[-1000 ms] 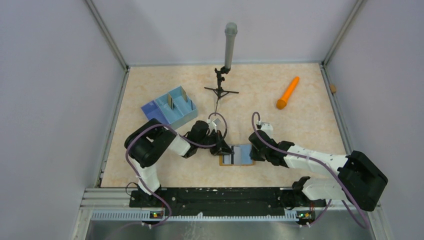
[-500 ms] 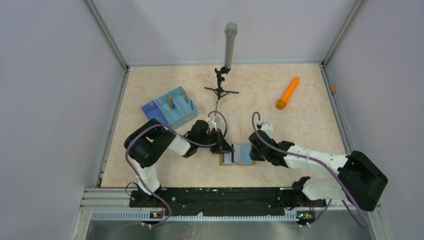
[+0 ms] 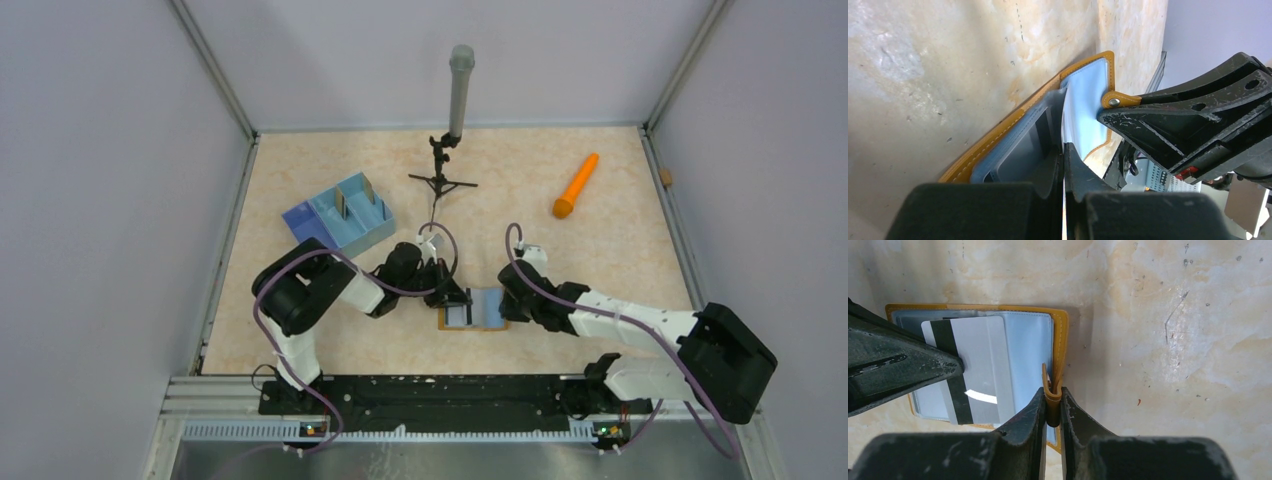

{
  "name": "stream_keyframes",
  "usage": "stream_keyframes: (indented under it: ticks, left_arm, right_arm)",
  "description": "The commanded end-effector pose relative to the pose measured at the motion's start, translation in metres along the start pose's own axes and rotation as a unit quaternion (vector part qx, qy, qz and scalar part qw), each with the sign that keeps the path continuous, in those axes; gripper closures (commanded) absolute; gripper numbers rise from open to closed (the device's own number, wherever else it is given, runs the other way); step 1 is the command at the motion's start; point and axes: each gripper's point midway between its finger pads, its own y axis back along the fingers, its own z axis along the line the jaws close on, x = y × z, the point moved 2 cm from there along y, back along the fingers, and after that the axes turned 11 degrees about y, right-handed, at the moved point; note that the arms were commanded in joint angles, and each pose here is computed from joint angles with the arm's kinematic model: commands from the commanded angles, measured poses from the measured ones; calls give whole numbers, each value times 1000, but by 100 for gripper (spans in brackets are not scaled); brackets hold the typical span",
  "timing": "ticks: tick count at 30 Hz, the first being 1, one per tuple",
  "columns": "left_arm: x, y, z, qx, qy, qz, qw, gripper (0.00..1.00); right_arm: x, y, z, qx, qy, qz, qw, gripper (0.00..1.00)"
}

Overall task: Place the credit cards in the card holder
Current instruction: Insert the credit card into the card holder.

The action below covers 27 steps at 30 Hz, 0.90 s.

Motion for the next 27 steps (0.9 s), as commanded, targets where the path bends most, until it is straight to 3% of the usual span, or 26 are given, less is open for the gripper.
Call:
stream_keyframes:
  ticks: [1,5,7,12,17,21,27]
  left_arm:
    - [-7,-6,17,-44,-7,-30,999,100]
    - [-5,-10,16,-65,-16,-26,997,100]
    - [-4,-10,17,-77,-19,-26,997,95]
    - [-10,-4,16,-116,-33,-37,992,80]
    - [-20,4,3,-151,-67,-50,985,57]
    - [-21,11,2,-182,-84,-43,979,48]
    - [-12,9,1,-173,-74,-27,982,47]
  right_arm:
    - [-8,6,6,-11,-18,-21,1000,90]
    - [-12,9,7,-16,-32,-35,999,91]
    - [-12,10,6,-18,-37,-40,998,92]
    - [-13,13,1,-10,-43,-48,998,100]
    - [-14,15,-1,-9,-44,-53,998,100]
    - [-15,15,-1,-8,-43,-55,998,100]
    - [-14,14,-1,-9,-43,-54,998,100]
